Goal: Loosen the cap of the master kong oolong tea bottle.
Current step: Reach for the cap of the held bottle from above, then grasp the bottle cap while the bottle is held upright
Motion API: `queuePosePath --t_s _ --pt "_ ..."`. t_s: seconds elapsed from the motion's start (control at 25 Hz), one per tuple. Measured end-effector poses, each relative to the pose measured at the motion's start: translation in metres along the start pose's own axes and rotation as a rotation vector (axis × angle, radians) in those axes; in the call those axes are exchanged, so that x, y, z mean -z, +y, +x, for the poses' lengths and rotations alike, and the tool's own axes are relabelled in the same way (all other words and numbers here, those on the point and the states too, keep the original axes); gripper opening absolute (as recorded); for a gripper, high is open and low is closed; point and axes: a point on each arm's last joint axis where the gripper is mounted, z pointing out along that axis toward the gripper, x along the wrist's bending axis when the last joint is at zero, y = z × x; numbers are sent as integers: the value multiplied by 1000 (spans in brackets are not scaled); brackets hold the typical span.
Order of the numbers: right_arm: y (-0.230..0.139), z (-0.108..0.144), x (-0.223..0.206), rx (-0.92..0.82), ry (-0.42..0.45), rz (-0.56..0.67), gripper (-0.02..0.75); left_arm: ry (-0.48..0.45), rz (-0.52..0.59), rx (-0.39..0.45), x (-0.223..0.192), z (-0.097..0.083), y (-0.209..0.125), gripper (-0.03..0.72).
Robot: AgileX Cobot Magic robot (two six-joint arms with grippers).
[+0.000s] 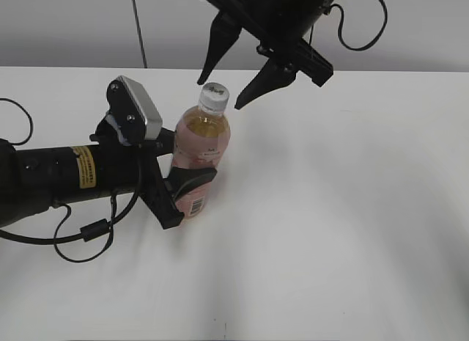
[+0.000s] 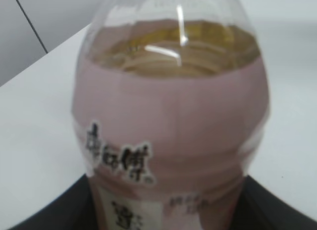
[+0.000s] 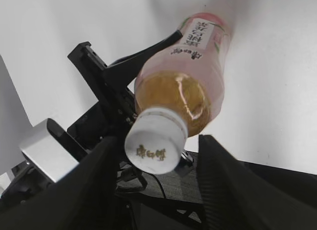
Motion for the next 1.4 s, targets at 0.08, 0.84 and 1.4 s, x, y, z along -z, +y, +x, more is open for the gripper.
queuePosePath --t_s 0.08,0.84,1.4 --pt "0 1 1 2 3 -3 396 -1 0 -5 0 0 0 389" --pt "5 -1 -13 -2 0 24 293 -3 1 -11 0 0 0 389" --pt "4 -2 -13 320 -12 30 293 -3 1 -21 0 0 0 386"
